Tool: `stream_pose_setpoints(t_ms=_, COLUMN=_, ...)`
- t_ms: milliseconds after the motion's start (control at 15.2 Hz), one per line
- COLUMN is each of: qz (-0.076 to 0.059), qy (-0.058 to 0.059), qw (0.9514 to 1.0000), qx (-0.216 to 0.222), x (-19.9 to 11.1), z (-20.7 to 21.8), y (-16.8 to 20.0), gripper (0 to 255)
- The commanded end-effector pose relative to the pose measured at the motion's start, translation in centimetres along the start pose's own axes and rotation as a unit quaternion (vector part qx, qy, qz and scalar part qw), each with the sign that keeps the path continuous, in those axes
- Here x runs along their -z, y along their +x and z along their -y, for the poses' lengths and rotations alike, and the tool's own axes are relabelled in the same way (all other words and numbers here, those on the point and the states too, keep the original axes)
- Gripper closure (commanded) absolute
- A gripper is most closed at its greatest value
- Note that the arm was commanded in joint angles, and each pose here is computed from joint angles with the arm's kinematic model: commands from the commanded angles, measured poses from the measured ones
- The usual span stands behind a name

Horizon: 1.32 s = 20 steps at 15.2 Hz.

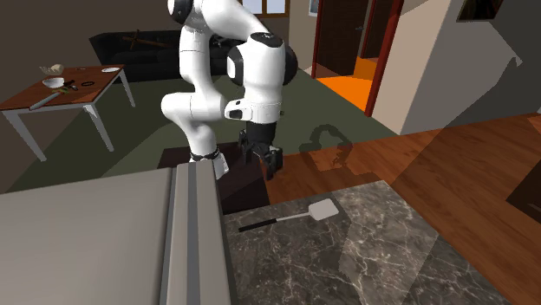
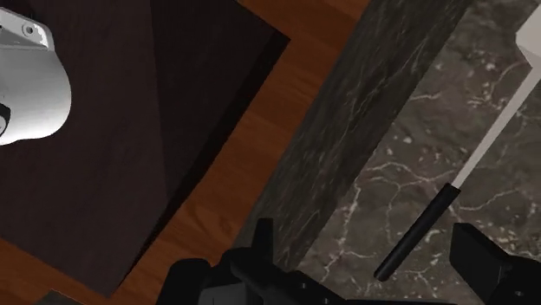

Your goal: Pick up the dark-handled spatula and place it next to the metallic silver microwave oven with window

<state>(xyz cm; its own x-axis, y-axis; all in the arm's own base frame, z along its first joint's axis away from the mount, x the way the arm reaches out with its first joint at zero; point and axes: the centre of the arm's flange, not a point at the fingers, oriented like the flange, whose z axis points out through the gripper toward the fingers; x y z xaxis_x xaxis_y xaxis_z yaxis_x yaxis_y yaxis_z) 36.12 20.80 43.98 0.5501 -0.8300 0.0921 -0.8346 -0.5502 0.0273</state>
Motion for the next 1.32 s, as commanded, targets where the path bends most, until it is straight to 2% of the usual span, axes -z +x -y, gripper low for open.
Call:
stream_pose_setpoints(t_ms=0, qz=0.004, qy=-0.001, qw=0.9986, qx=-0.053, x=-1.0, z=2.3, y=-0.8, gripper=0)
stream_pose_setpoints(t_ms=132, qz=0.007, qy=-0.002, qw=0.9948, qx=-0.101, x=-2.3, z=4.5, y=-1.4, gripper=0)
stream_pose_setpoints(t_ms=264, qz=0.01, qy=-0.003, qw=0.9888, qx=-0.149, x=-3.6, z=6.8, y=-1.7, gripper=0)
stream_pose_setpoints(t_ms=396, qz=0.013, qy=-0.005, qw=0.9804, qx=-0.196, x=-4.9, z=9.1, y=-1.8, gripper=0)
stream_pose_setpoints(t_ms=528, qz=0.016, qy=-0.006, qw=0.9698, qx=-0.243, x=-6.3, z=11.4, y=-1.6, gripper=0)
stream_pose_setpoints(t_ms=1056, qz=0.016, qy=-0.006, qw=0.9695, qx=-0.245, x=-10.3, z=11.4, y=-1.8, gripper=0)
stream_pose_setpoints(t_ms=1254, qz=0.016, qy=-0.006, qw=0.9695, qx=-0.245, x=-10.3, z=11.4, y=-1.8, gripper=0)
